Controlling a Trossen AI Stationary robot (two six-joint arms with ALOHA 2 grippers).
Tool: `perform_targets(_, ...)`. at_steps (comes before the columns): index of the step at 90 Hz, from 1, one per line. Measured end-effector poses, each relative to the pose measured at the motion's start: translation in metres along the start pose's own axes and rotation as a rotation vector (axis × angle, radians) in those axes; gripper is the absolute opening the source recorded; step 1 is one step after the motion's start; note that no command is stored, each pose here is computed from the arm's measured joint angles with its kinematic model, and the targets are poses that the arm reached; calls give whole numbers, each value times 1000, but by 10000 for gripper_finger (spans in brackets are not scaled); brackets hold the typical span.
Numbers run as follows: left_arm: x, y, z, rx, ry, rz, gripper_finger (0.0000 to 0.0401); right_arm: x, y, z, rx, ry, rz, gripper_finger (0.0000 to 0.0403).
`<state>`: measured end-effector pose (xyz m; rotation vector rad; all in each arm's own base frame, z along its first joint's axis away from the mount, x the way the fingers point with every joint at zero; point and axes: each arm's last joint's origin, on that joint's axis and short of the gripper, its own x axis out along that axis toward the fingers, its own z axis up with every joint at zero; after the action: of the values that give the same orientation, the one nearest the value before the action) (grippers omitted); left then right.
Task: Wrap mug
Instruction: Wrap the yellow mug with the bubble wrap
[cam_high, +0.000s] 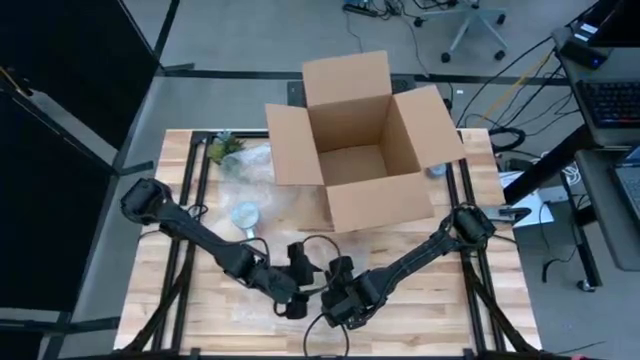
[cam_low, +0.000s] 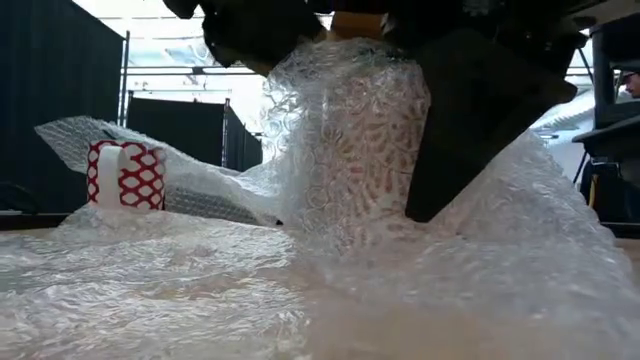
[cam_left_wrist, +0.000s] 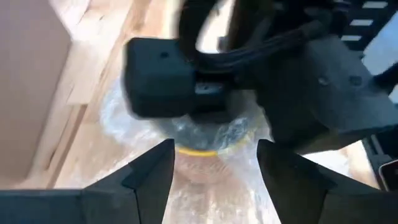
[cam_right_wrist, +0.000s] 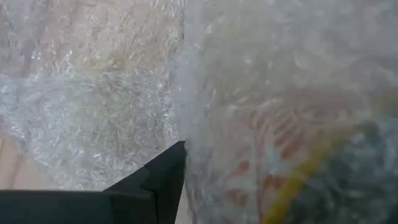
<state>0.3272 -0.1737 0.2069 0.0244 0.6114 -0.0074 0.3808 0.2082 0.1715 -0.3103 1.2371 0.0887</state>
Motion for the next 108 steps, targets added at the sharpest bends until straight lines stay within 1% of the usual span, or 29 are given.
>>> perform_targets(12,14,-1,-2,65,-41,-1,219,0,1,-1,-14,6,3,171)
perform_targets(27,32,6,-8,20,-21,16,219,-1,1,0,-23,-1,5,171)
perform_targets(38,34,7,-8,5,-16,10,219,-5,1,0,-27,12,9,171)
perform_targets(52,33,7,-8,5,-17,7,219,-34,-1,9,-25,-10,22,171)
perform_targets(73,33,7,-8,6,-15,6,219,-79,-7,13,-7,33,20,171)
perform_targets(88,33,7,-9,7,-13,5,219,-96,-11,8,23,107,-2,171)
perform_targets(99,33,7,-9,7,-11,3,219,-107,-12,12,51,73,8,171)
perform_targets(108,33,7,-9,4,-10,2,219,-117,-9,16,36,32,23,171)
